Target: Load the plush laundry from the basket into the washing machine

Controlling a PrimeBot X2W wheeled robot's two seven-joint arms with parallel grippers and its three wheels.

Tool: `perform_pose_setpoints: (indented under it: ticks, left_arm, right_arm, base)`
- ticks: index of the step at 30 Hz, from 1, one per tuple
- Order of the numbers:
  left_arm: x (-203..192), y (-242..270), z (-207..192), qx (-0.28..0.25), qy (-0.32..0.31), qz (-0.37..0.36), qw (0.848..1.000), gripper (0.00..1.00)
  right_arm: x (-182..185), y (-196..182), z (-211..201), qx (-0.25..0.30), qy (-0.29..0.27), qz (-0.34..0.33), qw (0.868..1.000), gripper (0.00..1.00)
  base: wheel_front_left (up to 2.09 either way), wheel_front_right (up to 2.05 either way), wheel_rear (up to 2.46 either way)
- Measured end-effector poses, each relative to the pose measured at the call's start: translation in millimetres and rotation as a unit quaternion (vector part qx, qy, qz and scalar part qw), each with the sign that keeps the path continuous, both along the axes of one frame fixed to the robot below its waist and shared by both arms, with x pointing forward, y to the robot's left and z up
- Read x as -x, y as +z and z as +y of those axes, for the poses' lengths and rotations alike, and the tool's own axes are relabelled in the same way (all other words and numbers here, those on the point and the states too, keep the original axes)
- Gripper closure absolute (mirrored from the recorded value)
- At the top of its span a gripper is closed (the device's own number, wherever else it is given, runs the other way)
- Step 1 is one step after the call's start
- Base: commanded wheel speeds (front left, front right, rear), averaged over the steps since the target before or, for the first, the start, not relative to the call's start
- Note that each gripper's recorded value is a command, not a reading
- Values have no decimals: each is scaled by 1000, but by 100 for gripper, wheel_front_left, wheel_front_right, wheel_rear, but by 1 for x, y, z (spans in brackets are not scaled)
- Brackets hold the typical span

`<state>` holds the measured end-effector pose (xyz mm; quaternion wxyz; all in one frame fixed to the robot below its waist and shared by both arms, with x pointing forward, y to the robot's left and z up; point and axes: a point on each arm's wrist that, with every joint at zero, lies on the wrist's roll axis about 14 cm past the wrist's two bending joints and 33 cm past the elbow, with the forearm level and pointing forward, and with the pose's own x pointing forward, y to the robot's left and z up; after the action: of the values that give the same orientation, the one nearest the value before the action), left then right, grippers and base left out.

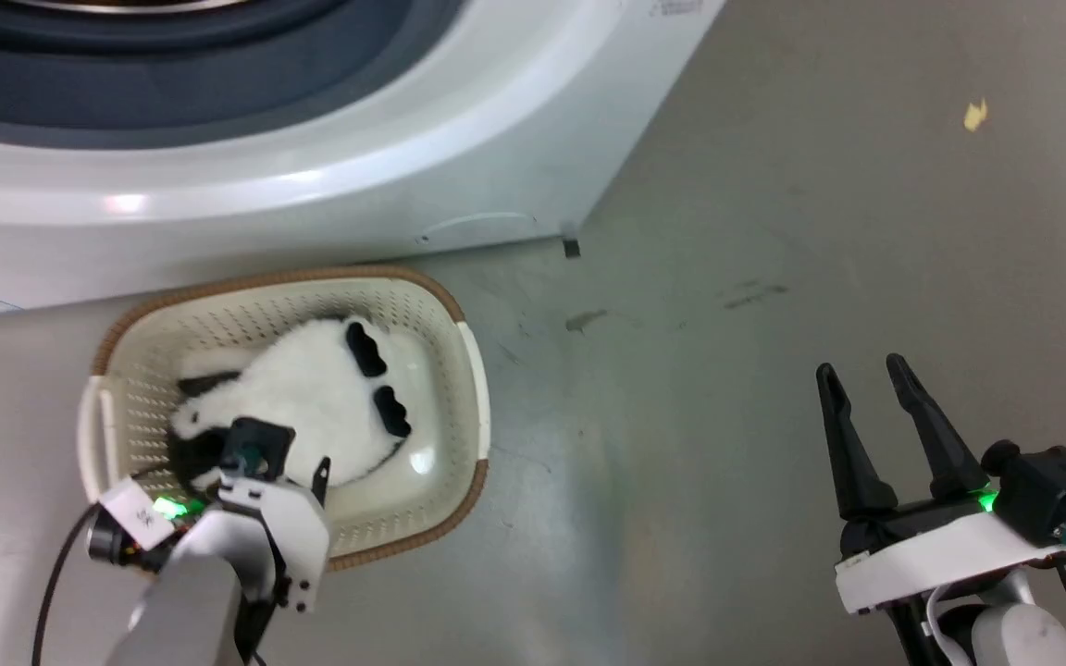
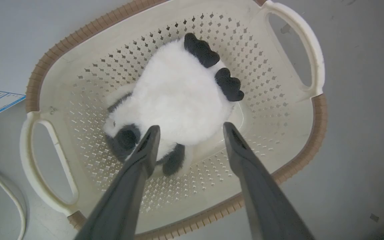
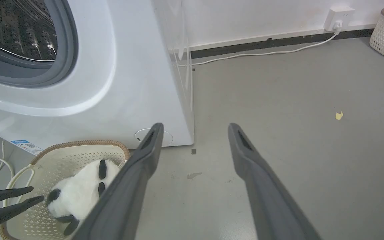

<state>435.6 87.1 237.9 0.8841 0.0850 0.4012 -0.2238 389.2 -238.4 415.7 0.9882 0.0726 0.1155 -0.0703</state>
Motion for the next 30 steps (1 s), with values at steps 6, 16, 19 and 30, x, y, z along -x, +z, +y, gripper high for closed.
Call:
perform_pose_setpoints:
  ticks: [6, 16, 19, 30]
  left_arm:
    - [-13, -21, -3, -13, -19, 20, 1000, 0]
    - [-30, -58, -6, -33, -32, 71, 996, 0]
    - [-33, -70, -5, -49, -49, 88, 994, 0]
    - [-46, -110, -6, -84, -75, 123, 986, 0]
  right_arm:
    - [1, -12, -8, -4, -16, 14, 1000, 0]
    - [2, -33, -19, -11, -38, 36, 999, 0]
    - [2, -37, -22, -13, -44, 40, 998, 0]
    - [5, -59, -28, -25, -63, 63, 996, 0]
  base:
    - [0, 0, 0]
    - [0, 0, 0]
    - [0, 0, 0]
    - [0, 0, 0]
